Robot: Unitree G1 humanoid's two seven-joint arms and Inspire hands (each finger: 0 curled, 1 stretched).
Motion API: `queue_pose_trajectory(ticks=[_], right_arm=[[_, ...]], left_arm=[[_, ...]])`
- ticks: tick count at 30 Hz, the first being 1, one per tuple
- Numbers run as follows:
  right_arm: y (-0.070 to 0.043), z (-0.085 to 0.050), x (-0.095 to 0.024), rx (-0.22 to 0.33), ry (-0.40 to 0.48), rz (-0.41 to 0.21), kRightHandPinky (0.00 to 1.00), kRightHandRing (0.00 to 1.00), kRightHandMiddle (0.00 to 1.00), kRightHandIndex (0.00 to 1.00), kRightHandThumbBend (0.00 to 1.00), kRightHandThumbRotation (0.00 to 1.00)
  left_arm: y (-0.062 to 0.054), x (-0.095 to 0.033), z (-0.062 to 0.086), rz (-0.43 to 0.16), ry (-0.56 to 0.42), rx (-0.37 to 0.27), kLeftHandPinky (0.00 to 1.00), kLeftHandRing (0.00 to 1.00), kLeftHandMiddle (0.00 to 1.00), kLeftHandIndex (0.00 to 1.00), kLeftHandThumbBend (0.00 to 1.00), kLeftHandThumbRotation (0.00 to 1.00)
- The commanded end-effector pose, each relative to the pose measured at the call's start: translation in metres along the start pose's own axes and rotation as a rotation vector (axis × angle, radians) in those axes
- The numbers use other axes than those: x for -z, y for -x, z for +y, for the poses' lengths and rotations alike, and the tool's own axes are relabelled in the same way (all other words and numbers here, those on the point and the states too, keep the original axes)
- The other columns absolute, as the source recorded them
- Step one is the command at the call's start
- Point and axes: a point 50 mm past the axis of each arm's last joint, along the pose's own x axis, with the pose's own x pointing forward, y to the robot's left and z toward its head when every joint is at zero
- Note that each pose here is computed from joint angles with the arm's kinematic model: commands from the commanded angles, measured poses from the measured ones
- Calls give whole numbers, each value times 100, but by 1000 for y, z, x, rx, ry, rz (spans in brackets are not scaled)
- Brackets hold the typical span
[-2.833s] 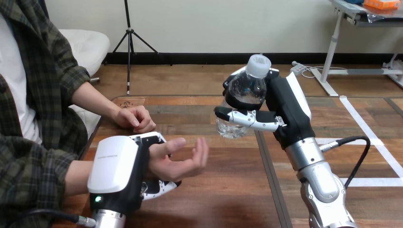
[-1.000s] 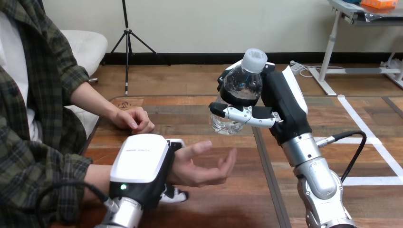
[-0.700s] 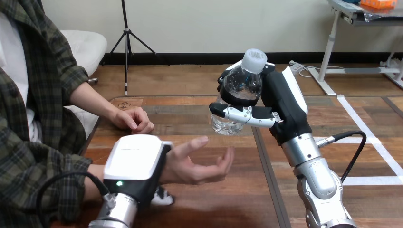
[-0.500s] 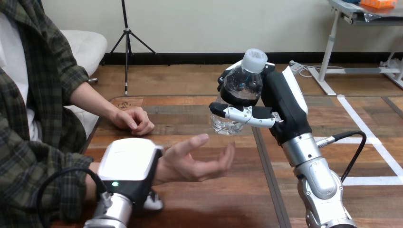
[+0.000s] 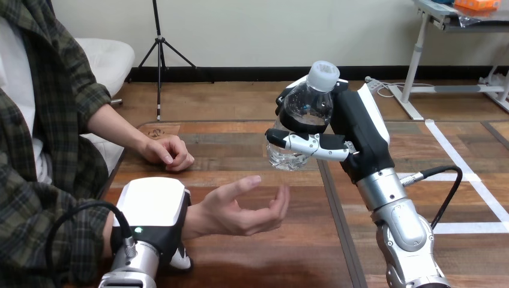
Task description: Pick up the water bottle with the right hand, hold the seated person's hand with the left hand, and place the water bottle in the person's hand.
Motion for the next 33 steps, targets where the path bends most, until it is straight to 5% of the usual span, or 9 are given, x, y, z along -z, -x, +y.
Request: queue_pose_trajectory(ticks=[1, 16, 33], right_arm=[[-24, -7, -26, 18, 9, -135, 40, 44, 47, 46, 68, 0], [-23, -8, -25, 18, 5, -134, 40, 44, 47, 47, 67, 0], [-23, -9, -24, 22, 1, -125, 40, 44, 47, 47, 67, 0]], left_arm=[[-4, 7, 7, 44, -24, -23, 41, 47, 52, 57, 94, 0], [-6, 12, 4, 67, -2, -15, 33, 39, 45, 50, 90, 0], [-3, 9, -4, -11, 126, -205, 29, 34, 40, 45, 91, 0]])
